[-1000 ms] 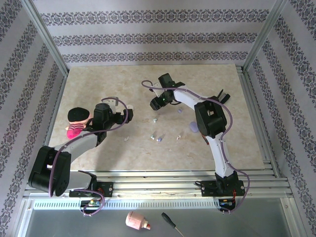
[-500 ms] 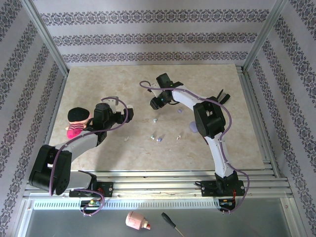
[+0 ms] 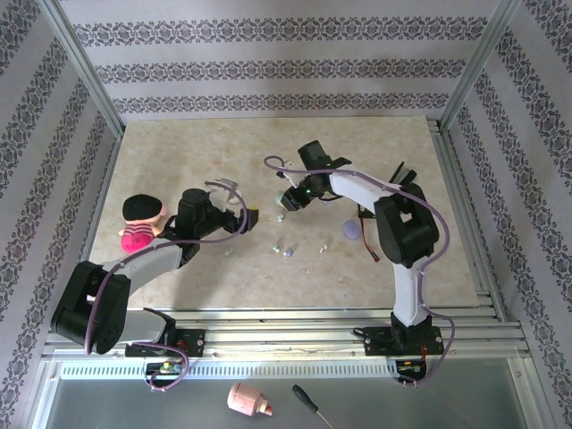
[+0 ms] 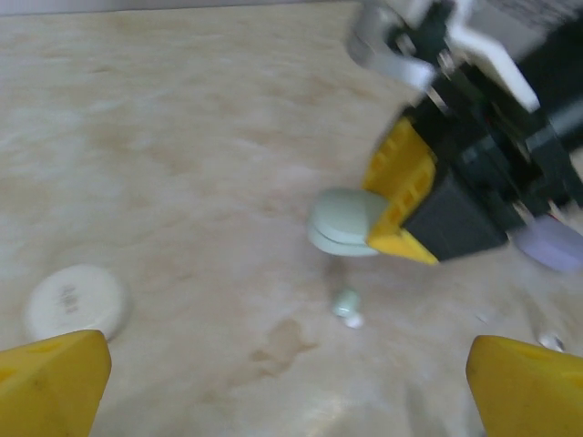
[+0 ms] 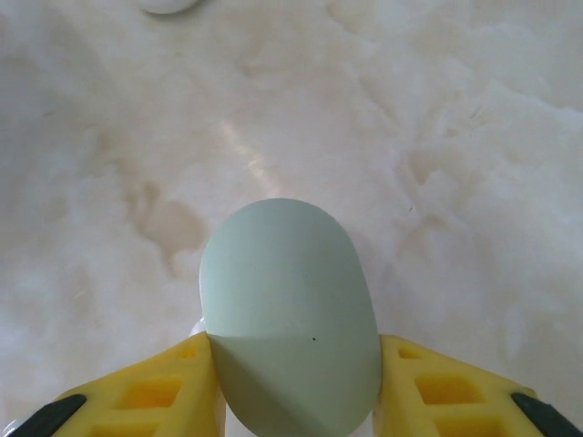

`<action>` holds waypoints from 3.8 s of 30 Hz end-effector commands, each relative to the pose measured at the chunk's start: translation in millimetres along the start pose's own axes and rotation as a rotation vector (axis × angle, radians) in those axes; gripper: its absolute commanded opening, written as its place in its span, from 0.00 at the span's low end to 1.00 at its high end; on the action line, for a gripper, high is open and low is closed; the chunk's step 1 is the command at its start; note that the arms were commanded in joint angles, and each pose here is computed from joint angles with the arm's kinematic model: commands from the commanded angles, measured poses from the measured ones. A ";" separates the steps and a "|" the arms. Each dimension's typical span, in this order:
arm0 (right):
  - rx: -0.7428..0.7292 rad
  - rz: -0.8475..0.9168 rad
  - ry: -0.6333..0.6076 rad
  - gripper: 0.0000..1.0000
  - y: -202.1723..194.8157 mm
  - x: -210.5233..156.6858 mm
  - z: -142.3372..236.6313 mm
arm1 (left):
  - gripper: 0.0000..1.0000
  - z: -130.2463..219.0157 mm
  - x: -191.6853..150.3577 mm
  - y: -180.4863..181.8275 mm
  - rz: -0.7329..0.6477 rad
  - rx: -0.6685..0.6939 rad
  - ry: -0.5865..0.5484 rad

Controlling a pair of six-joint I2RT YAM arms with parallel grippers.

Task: Insert wireless bluetooth earbuds into charging case

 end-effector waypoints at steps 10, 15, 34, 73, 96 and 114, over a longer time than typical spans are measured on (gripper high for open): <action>0.181 0.170 -0.133 0.35 79.4 -18.8 98.9 | 1.00 7.2 11.9 -99.7 -0.247 -0.531 -0.030; 0.289 0.191 -0.182 0.33 110.1 -19.4 122.3 | 1.00 12.2 12.9 -114.9 -0.274 -0.620 -0.050; 0.465 0.223 -0.140 0.32 155.7 -33.4 141.2 | 0.61 30.8 29.4 -156.0 -0.322 -0.855 -0.122; 0.293 0.175 -0.269 0.59 124.4 -18.4 153.7 | 0.24 35.5 30.3 -165.7 -0.268 -0.931 -0.144; 0.270 0.185 -0.363 0.68 123.3 -10.6 172.3 | 0.24 25.8 30.4 -153.0 -0.269 -0.860 -0.172; -0.098 -0.372 -0.582 0.76 32.1 -33.1 172.3 | 0.22 11.0 46.7 -53.8 -0.093 -0.568 -0.412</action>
Point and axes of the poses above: each hand's point on the last joint's axis, 136 mm out from that joint toward the fingers, its own z axis back along the fingers, its own y axis along the line the jaws close on, x = y × z, the point moved 1 cm from there along z, back along the fingers, and after that the axes turned 3 degrees about -z, right-handed, at the moved point
